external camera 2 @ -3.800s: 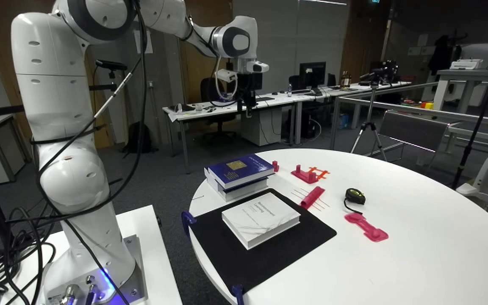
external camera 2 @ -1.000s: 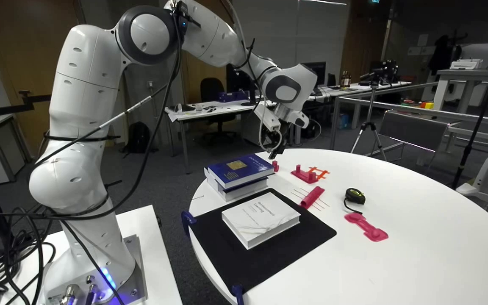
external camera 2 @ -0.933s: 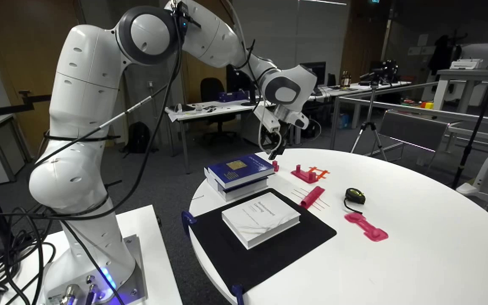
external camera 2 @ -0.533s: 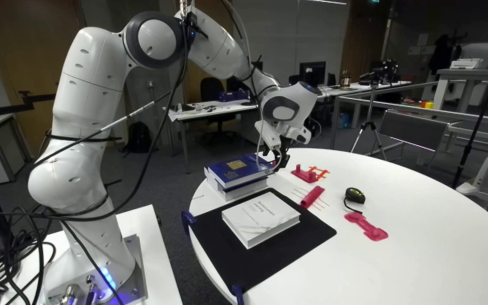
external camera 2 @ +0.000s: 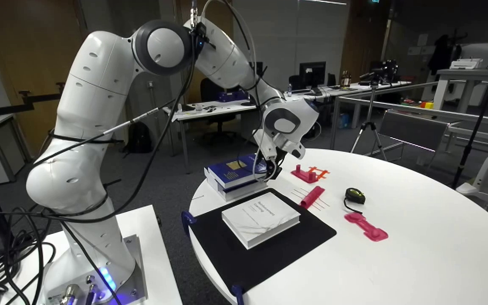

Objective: Move the blue book to the top of the white book on the right.

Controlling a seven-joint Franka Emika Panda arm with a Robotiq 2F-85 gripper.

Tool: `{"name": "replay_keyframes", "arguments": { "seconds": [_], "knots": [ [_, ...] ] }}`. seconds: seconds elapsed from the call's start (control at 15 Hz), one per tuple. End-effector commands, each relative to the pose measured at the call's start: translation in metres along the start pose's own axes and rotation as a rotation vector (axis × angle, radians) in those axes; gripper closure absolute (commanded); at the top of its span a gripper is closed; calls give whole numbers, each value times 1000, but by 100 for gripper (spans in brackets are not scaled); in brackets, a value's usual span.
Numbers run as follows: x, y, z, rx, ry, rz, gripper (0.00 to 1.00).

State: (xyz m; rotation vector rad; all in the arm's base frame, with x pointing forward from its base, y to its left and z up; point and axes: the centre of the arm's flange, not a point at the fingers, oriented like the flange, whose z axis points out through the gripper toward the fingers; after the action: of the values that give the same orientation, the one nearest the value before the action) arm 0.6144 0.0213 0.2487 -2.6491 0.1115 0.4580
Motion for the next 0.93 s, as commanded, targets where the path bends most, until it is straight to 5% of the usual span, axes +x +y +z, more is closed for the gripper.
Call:
{"name": "replay_keyframes", "arguments": {
  "seconds": [0.0,0.6,0.87],
  "knots": [
    [-3,1,1,8,-31,3,0],
    [-4,2,-3,17,-54,5,0],
    [-4,9,-6,136,-59,-123,0]
  ]
}}
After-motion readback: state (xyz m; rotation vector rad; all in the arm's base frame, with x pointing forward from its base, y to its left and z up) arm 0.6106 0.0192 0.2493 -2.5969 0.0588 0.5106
